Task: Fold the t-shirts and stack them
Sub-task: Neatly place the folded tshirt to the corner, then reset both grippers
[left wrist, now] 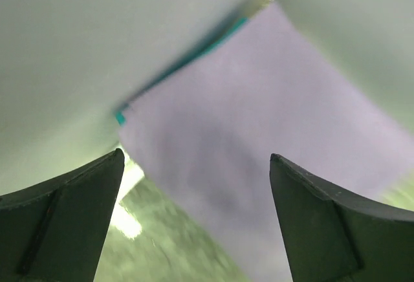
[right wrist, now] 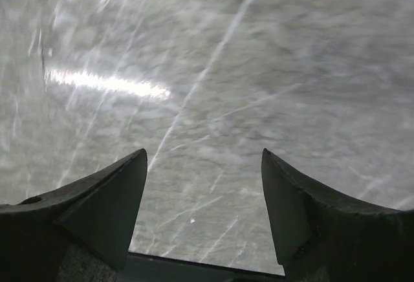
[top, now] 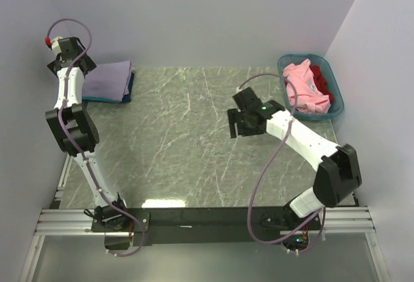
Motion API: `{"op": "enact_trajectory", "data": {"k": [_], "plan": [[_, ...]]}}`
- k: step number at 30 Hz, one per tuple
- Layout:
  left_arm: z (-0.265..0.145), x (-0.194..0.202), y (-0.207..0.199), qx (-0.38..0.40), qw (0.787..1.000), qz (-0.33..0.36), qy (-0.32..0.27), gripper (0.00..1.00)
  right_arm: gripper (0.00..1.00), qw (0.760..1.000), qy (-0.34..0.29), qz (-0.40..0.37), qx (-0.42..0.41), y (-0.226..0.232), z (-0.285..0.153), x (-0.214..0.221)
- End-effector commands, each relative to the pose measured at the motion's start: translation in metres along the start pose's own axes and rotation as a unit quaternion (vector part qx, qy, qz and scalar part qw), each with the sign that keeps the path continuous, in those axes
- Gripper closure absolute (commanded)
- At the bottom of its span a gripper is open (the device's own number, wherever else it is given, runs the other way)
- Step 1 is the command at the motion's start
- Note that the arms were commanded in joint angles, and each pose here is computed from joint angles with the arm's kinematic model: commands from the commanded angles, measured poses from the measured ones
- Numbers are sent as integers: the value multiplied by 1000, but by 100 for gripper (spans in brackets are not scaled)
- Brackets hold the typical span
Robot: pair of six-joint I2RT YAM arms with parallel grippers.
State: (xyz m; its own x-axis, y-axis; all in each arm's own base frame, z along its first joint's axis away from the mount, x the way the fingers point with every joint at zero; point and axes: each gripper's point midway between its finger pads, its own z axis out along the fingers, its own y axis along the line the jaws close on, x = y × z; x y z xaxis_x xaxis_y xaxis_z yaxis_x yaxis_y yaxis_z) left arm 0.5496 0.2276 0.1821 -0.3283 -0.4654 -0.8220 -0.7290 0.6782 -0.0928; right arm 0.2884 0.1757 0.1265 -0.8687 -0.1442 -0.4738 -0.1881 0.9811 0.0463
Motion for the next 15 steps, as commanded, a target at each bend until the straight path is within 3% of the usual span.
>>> {"op": "enact_trajectory", "data": {"k": [1, 3, 5, 6, 7, 9, 11, 15], "plan": [[-68, -29, -24, 71, 996, -54, -5, 1, 22, 991, -90, 80, 49, -36, -47, -36], [-98, -35, -27, 86, 994, -73, -4, 1, 21, 984, -112, 120, 65, -56, -62, -39], [-121, -14, -39, 120, 990, -76, 26, 1, 20, 976, -131, 149, 92, -78, -73, -40], [-151, -26, -39, 145, 986, -85, 10, 0, 19, 970, -150, 164, 96, -86, -85, -41], [-163, -4, -49, 171, 982, -76, 35, 1, 17, 966, -159, 175, 103, -93, -91, -41], [-209, -11, -48, 203, 976, -80, 14, 1, 15, 953, -189, 202, 124, -112, -111, -39], [-235, 15, -51, 226, 972, -58, 29, 1, 11, 943, -206, 217, 142, -125, -124, -36], [-315, 26, -25, 262, 964, -47, -7, 1, 8, 917, -270, 244, 165, -146, -168, -27]]}}
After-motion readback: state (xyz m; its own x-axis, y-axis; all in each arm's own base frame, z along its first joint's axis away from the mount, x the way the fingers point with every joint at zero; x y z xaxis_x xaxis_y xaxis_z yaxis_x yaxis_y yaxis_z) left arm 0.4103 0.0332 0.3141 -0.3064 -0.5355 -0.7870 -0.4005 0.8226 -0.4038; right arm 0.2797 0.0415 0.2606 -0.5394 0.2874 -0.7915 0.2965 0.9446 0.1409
